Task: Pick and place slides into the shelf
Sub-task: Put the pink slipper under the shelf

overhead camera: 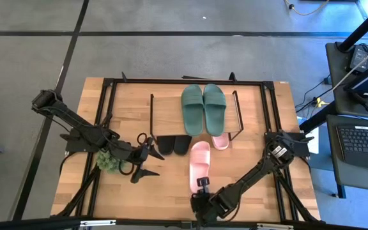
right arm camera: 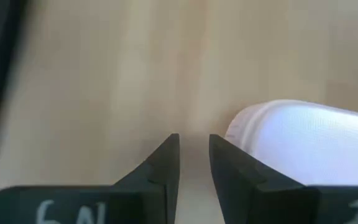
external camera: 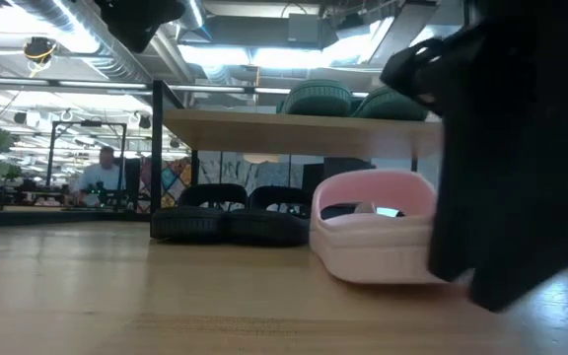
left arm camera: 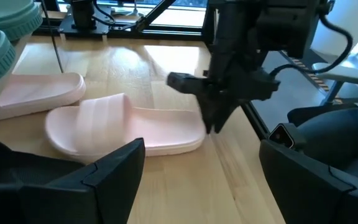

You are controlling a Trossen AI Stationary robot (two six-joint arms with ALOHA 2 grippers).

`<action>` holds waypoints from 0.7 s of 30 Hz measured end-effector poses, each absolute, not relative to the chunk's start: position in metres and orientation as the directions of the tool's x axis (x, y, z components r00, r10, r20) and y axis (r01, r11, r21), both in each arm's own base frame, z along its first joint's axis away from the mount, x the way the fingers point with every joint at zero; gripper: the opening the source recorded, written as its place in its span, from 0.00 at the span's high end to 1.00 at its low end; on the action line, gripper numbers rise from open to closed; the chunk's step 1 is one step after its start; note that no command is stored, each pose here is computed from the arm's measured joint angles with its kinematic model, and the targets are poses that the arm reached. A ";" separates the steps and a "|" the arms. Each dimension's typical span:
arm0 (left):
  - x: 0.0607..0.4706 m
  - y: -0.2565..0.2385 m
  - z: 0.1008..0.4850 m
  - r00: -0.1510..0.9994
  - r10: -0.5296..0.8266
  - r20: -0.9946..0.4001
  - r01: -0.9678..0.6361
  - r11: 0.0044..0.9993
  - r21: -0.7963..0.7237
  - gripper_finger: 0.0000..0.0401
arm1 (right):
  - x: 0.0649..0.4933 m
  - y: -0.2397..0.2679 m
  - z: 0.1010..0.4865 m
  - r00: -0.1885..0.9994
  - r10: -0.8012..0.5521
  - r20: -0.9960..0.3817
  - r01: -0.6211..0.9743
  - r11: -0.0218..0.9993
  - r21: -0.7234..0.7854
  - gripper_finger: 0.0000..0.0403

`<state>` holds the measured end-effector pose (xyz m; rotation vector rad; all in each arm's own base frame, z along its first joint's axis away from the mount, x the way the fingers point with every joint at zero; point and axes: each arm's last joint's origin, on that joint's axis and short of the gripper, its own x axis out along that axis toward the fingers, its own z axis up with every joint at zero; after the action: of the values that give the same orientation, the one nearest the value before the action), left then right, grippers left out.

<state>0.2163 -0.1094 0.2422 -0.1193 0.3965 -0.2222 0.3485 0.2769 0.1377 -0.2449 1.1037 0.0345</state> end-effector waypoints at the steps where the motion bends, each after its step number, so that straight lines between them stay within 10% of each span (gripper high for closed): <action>1: 0.216 -0.109 0.242 0.899 -0.237 -0.369 0.191 0.969 -0.158 0.24 | 0.350 0.273 0.137 0.445 -0.106 -0.889 -0.142 0.972 -0.187 0.78; 21: 0.215 -0.109 0.240 0.890 -0.232 -0.393 0.212 0.973 -0.096 0.24 | 0.376 0.204 0.135 0.298 -0.281 -0.912 -0.068 0.947 -0.314 0.78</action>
<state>0.2154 -0.1089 0.2399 -0.0509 0.4140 -0.2308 0.3762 0.2036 0.1345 -0.3184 1.2664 -0.1448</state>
